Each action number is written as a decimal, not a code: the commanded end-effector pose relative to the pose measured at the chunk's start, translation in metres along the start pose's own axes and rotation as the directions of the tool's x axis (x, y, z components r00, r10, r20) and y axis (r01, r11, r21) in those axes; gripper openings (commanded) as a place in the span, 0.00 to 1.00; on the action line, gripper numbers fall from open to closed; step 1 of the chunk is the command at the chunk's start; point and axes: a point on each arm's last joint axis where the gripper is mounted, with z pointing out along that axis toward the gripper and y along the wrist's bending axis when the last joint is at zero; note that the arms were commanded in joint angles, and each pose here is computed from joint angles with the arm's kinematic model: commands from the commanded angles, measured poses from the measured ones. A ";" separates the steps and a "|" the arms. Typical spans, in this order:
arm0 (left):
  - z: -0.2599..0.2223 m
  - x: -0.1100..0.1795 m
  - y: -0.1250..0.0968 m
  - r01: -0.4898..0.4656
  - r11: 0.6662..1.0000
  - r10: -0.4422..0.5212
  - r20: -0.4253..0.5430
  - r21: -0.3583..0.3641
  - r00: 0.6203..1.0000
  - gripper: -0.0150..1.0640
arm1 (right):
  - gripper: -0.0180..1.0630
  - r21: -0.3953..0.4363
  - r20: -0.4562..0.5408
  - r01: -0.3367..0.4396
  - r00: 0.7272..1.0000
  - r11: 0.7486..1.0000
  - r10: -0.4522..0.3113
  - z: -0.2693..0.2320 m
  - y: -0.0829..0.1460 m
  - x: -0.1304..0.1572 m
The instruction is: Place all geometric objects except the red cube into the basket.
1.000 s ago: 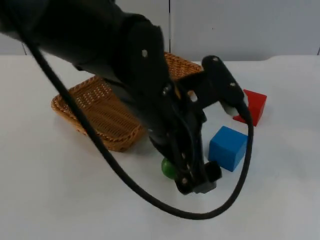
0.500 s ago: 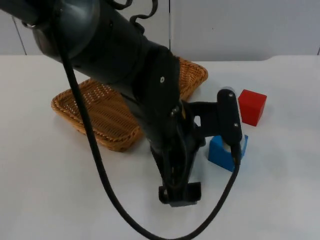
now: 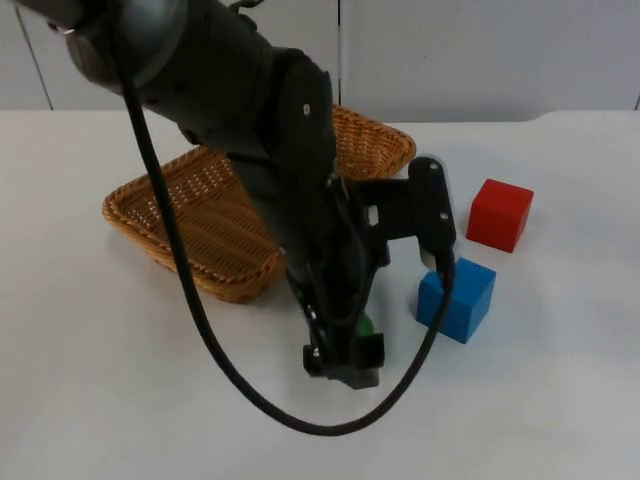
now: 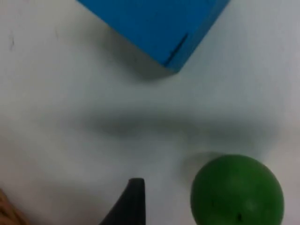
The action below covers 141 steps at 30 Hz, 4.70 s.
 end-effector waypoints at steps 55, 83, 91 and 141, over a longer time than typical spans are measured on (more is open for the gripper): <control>-0.050 0.083 0.116 0.918 0.370 -0.793 0.465 -0.145 0.393 0.02 | 0.98 -0.005 0.017 0.012 1.000 1.000 -0.012 -0.003 0.000 -0.003; -0.031 0.089 0.114 0.900 0.401 -0.797 0.419 -0.171 0.435 0.98 | 0.98 -0.003 0.014 0.013 1.000 1.000 -0.013 -0.003 0.000 -0.003; -0.129 0.067 0.117 0.886 0.422 -0.678 0.582 -0.191 0.449 0.98 | 0.98 -0.003 0.028 0.013 1.000 1.000 -0.013 -0.003 0.000 -0.004; -0.316 0.181 -0.065 0.974 -0.011 -0.624 0.763 -0.228 0.172 0.98 | 0.98 -0.554 -0.194 0.375 0.810 0.743 -0.553 0.242 0.180 0.098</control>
